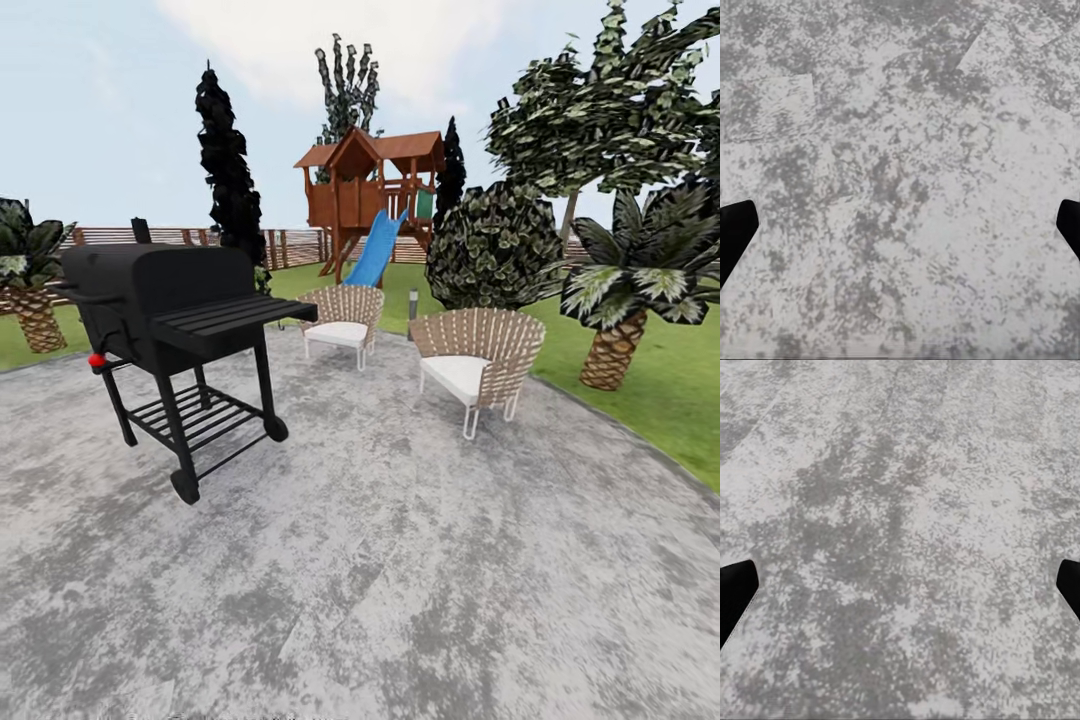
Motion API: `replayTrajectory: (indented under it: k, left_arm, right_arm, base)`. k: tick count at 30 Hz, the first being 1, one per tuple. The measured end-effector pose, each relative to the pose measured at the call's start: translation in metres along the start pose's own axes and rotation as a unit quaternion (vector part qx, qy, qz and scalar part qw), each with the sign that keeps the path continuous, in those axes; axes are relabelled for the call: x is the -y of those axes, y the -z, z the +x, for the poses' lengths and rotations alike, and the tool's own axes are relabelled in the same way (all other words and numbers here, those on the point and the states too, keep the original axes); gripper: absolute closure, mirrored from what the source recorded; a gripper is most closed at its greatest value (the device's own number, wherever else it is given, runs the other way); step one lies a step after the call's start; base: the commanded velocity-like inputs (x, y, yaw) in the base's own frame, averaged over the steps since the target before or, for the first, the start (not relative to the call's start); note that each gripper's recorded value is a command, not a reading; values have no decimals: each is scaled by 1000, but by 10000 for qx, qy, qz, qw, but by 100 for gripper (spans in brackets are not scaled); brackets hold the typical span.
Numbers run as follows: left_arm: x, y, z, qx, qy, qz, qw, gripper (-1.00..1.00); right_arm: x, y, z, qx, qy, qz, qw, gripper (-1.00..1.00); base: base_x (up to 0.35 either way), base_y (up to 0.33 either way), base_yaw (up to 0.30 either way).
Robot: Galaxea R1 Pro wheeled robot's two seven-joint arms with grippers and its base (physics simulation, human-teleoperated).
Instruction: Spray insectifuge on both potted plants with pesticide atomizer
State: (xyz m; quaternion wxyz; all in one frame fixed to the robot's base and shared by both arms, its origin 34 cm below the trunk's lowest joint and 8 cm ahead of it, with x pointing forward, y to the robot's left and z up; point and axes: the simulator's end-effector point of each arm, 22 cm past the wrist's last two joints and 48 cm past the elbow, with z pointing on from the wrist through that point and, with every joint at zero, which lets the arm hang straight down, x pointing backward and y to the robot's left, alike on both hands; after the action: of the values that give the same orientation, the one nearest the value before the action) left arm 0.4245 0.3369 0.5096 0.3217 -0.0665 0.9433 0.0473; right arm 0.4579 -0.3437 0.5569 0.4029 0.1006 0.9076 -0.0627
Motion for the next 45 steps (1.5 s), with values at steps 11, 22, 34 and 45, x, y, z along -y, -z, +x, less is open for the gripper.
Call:
replayTrajectory:
  k: [11, 22, 34, 45]
  left_arm:
    - [2, 0, 4, -45, -10, 18, 10000, -100]
    - [0, -5, 12, -98, -9, -1, 10000, -100]
    - [1, -20, 32, -163, -15, -12, 9999, -100]
    - [1, -30, 45, -213, -22, -17, 9998, -100]
  right_arm:
    - [-5, 0, 8, -81, 326, -82, 9994, -100]
    - [-4, -3, 18, -147, 356, -78, 9992, -100]
    - [-5, -15, 41, -230, 363, -77, 9990, -100]
    - [-5, -23, 56, -280, 367, -75, 9989, -100]
  base:
    - [0, 0, 248]
    - [0, 0, 242]
    - [0, 0, 240]
    - [0, 0, 245]
